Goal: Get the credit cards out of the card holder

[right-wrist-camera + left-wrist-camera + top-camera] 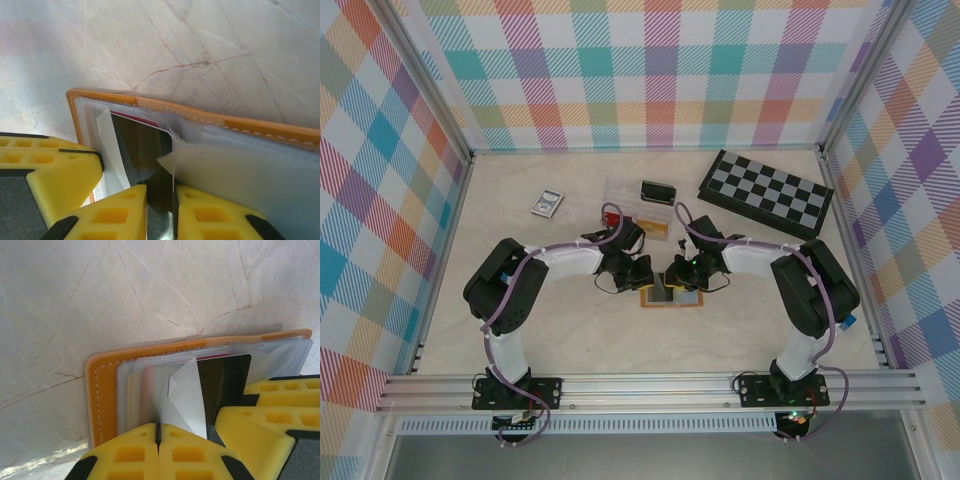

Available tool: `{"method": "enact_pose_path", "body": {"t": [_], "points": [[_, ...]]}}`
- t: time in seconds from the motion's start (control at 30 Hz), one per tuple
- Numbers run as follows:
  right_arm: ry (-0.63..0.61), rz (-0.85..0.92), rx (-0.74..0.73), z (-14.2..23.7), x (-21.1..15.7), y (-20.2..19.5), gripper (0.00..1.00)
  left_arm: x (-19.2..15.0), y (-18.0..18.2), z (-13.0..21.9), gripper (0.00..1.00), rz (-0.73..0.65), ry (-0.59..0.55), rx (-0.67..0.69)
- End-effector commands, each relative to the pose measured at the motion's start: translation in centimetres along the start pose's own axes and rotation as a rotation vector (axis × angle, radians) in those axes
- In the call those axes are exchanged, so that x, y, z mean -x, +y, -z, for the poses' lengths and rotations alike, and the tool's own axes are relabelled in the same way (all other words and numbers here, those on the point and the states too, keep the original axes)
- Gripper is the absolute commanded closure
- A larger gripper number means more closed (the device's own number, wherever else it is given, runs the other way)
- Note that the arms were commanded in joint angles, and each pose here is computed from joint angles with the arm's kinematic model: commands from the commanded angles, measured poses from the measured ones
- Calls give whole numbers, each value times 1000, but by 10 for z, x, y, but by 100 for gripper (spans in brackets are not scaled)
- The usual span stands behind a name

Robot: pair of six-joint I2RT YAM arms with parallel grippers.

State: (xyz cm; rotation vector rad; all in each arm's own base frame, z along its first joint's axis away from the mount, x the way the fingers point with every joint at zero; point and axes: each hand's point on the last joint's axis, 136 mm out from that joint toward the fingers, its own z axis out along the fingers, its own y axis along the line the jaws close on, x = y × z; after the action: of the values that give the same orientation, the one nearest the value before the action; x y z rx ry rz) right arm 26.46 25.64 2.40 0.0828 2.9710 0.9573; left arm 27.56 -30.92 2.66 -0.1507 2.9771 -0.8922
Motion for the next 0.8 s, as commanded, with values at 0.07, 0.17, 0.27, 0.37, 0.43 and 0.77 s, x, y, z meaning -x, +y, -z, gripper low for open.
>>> {"method": "enact_pose_path", "body": {"t": [0.07, 0.17, 0.27, 0.37, 0.43, 0.77], "points": [[-9, -6, -63, 2, -3, -16, 85, -24, 48, -15, 98, 65, 63, 158], [-36, -2, -102, 11, -1, -22, 86, -24, 50, -15, 98, 65, 64, 166], [-62, 10, -147, 21, -1, -29, 89, -23, 50, -14, 98, 61, 61, 173], [-89, 25, -185, 31, -1, -35, 92, -23, 49, -13, 98, 59, 59, 171], [-111, 37, -182, 38, -1, -35, 94, -22, 46, -11, 98, 59, 56, 163], [-248, 176, 49, 90, 5, 19, 100, 5, -16, 39, 59, -6, -54, 38]]}}
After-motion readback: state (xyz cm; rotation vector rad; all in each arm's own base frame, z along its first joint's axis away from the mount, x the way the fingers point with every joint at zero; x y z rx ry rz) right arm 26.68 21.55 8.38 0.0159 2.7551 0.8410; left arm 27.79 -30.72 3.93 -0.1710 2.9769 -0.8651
